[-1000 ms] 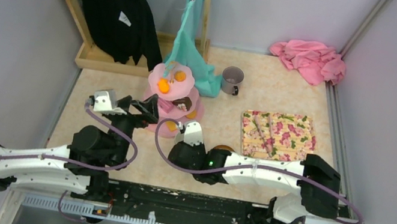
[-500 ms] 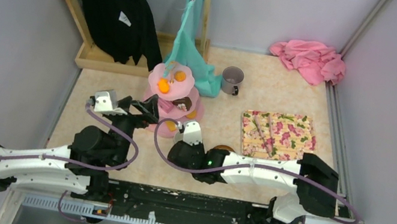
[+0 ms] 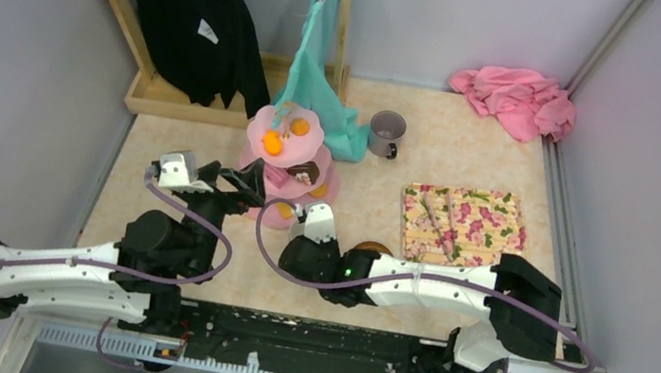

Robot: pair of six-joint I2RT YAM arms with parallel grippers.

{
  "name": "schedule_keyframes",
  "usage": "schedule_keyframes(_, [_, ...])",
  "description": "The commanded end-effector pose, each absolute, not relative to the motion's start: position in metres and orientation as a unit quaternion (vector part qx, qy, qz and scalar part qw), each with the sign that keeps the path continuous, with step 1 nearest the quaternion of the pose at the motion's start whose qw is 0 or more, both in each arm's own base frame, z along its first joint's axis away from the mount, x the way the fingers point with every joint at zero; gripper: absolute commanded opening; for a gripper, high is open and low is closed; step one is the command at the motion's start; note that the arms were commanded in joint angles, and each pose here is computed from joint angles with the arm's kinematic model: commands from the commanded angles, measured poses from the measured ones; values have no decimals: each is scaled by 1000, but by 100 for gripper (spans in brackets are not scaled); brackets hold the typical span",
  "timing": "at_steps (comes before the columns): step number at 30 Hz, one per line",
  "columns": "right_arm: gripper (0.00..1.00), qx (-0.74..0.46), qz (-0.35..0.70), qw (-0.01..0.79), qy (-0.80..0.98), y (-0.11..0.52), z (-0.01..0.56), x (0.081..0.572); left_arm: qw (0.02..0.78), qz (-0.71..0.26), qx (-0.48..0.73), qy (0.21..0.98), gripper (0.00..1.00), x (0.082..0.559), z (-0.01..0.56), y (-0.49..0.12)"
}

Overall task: Serve the afternoon tea
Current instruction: Place the cup on the coaster.

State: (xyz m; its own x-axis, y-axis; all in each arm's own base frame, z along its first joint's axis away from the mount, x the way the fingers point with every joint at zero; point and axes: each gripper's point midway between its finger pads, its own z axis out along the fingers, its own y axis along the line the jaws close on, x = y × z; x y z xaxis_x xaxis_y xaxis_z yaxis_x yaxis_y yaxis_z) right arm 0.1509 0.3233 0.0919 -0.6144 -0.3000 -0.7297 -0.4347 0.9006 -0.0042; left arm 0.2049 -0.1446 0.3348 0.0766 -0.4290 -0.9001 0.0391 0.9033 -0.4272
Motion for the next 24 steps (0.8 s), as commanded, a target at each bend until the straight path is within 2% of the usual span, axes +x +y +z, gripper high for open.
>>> schedule_keyframes(1, [0, -172, 120, 421, 883, 338, 111, 163, 719, -170, -151, 657, 93, 206, 334, -145])
schedule_keyframes(17, [0, -167, 115, 407, 891, 335, 102, 159, 716, -170, -147, 661, 93, 206, 330, -149])
schedule_keyframes(24, [20, -171, 118, 401, 892, 337, 102, 156, 713, -172, -149, 663, 93, 206, 328, -149])
